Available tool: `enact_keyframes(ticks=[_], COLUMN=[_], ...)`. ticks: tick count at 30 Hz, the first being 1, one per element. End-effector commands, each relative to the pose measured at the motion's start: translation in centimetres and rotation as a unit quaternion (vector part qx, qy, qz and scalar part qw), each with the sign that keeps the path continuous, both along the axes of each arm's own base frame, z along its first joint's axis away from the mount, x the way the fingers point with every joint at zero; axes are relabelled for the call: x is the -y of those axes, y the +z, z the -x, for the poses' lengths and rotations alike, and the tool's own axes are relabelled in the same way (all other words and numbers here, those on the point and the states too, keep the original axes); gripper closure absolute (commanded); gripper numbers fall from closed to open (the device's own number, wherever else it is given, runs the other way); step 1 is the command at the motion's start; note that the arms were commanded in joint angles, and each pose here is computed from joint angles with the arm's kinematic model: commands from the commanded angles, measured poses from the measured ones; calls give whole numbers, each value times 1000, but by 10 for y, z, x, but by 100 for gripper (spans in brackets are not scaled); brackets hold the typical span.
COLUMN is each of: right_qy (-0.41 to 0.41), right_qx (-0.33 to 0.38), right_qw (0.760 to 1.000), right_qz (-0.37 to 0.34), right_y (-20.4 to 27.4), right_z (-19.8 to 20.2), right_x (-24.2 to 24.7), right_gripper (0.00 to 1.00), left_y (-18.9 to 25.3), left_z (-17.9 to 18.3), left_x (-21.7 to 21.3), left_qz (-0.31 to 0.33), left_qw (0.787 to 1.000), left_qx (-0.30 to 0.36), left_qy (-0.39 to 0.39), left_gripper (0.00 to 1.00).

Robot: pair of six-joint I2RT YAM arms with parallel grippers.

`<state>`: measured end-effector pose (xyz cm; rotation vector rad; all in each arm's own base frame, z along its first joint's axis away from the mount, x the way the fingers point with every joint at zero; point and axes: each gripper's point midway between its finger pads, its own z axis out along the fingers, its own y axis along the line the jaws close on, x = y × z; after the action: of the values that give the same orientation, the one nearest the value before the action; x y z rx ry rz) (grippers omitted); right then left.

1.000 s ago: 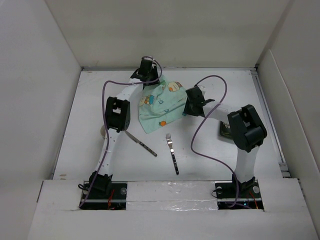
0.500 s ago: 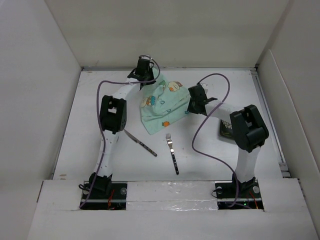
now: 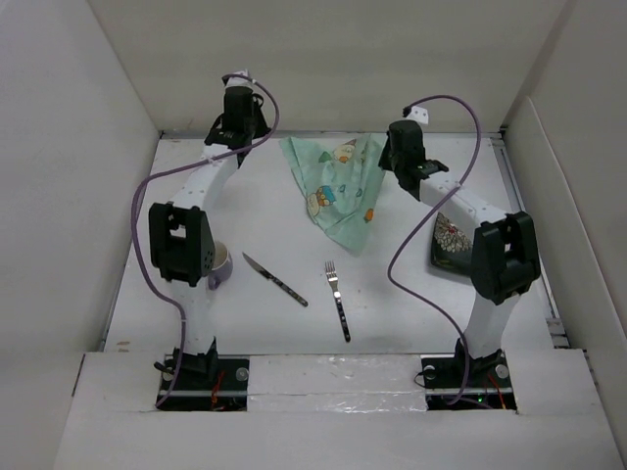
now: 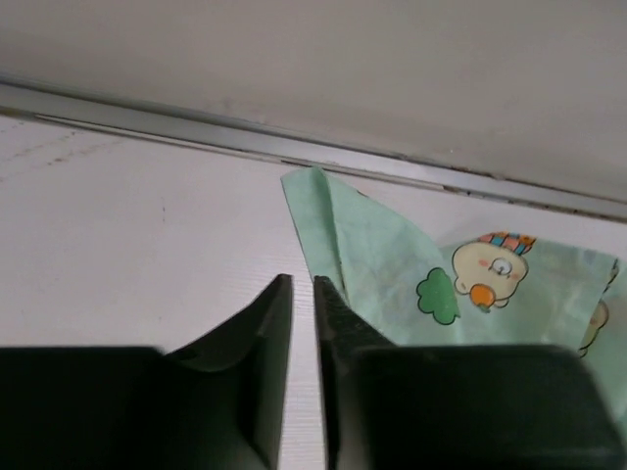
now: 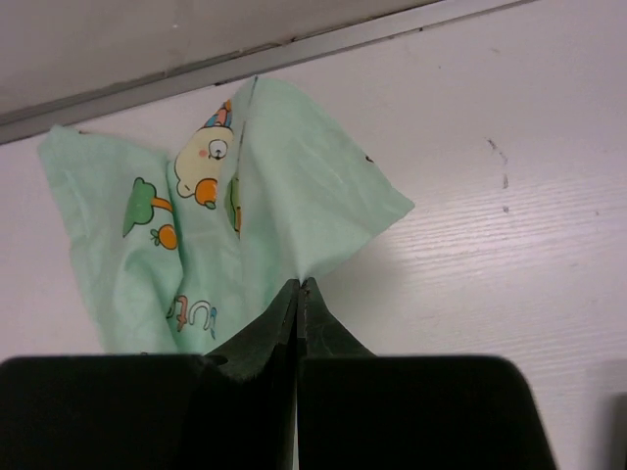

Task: Set the dinner table for one person

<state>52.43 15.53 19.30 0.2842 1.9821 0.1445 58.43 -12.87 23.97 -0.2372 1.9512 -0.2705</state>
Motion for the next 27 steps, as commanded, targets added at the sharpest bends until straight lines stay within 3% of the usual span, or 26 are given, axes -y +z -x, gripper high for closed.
enact_keyframes(ticks=[1, 3, 13, 18, 19, 27], right_qy=[-18, -19, 7, 10, 10, 19], right_qx=[28, 13, -2, -2, -3, 3], right_qw=[999, 1000, 1000, 1000, 1000, 1000], right_qz=[20, 19, 17, 17, 16, 19], right_y=[31, 17, -5, -6, -7, -1], right_z=[-9, -6, 6, 12, 13, 13], right_x=[18, 22, 17, 18, 18, 13], right_gripper=[100, 100, 100, 100, 100, 100], left_y=[-40, -70, -115, -146, -134, -161], left_z=[-7, -8, -14, -18, -26, -45], left_x=[24, 51, 116, 133, 139, 131], left_qz=[-2, -1, 125, 126, 123, 99], left_qw=[998, 995, 979, 975, 977, 983], left_qx=[-54, -76, -84, -116, -98, -117], left_qy=[-36, -61, -137, -138, -142, -101], left_gripper=[83, 66, 49, 50, 50, 55])
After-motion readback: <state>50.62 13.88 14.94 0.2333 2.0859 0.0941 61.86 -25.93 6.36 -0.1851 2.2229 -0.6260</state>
